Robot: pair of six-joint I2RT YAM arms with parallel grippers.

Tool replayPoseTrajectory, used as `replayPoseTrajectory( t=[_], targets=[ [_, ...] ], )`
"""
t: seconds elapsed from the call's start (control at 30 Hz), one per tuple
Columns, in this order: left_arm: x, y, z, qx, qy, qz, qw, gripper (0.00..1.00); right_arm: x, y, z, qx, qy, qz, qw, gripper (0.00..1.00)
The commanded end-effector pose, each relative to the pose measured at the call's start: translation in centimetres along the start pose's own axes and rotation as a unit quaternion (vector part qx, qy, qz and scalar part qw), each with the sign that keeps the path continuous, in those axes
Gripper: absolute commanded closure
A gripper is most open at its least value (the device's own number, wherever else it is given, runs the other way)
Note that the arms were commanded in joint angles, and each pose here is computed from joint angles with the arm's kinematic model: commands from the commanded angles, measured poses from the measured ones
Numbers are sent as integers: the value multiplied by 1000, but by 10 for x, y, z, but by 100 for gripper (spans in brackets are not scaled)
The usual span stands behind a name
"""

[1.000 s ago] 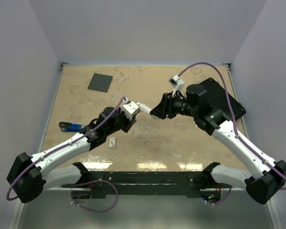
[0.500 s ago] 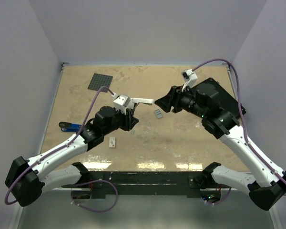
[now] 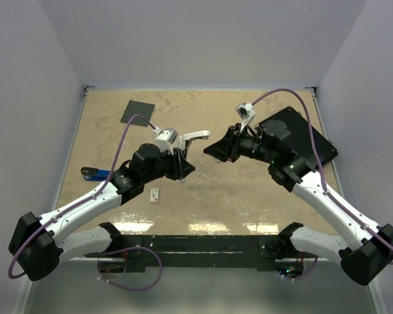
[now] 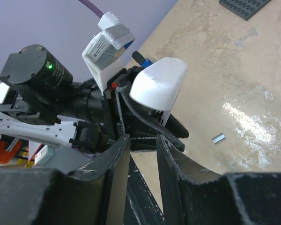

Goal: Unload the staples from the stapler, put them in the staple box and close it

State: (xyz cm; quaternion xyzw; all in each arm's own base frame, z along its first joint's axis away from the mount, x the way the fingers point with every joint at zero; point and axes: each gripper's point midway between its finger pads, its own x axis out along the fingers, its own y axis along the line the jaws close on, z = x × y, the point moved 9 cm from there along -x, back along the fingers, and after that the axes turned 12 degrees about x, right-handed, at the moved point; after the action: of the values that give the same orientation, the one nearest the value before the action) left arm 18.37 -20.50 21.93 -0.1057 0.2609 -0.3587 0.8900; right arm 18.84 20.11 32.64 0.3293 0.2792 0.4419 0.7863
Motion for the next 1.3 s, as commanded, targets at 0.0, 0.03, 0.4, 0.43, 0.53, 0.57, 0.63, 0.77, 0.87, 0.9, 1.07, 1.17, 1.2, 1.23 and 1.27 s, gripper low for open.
replayPoseTrajectory(
  t=[0.0,0.03,0.4,0.43,0.53,0.57,0.63,0.77,0.87,0.9,1.07,1.17,1.2,1.23,1.27],
  targets=[
    [-9,-21,24,-14,-39,-82,996,100,5,15,16,-28,-21,43,998,67],
    [-9,-22,23,-13,-38,-85,996,100,7,13,18,-26,-28,33,999,68],
    [-7,-18,5,12,-20,-108,994,100,27,5,46,-23,-64,-9,998,70],
    [-7,-17,5,12,-22,-109,994,100,30,-1,47,-19,-62,-17,998,70],
    [-7,-16,2,18,-25,-110,993,100,34,-9,49,-13,-59,-25,998,68],
    [-6,-15,0,17,-24,-106,994,100,36,-14,49,-9,-57,-31,998,67],
    [-5,-14,1,11,-28,-95,995,100,37,-17,44,-5,-47,-30,998,66],
    [0,-13,8,-30,-37,-66,997,100,31,-26,23,10,-29,-12,999,52],
    [4,-15,14,-56,-40,-55,996,100,21,-28,14,22,-58,-8,998,45],
    [4,-14,16,-61,-43,-51,996,100,20,-29,15,23,-78,-10,997,44],
    [5,-17,23,-80,-53,-48,994,100,17,-31,7,44,-101,-3,994,43],
    [6,-18,25,-83,-57,-50,994,100,17,-24,8,48,-124,-1,991,40],
    [6,-18,26,-83,-58,-51,994,100,18,-22,9,48,-136,-3,989,39],
    [6,-18,26,-82,-59,-51,994,100,20,-20,7,55,-139,-1,989,35],
    [6,-18,26,-82,-58,-52,994,100,22,-20,7,58,-142,-3,988,32]
  ],
)
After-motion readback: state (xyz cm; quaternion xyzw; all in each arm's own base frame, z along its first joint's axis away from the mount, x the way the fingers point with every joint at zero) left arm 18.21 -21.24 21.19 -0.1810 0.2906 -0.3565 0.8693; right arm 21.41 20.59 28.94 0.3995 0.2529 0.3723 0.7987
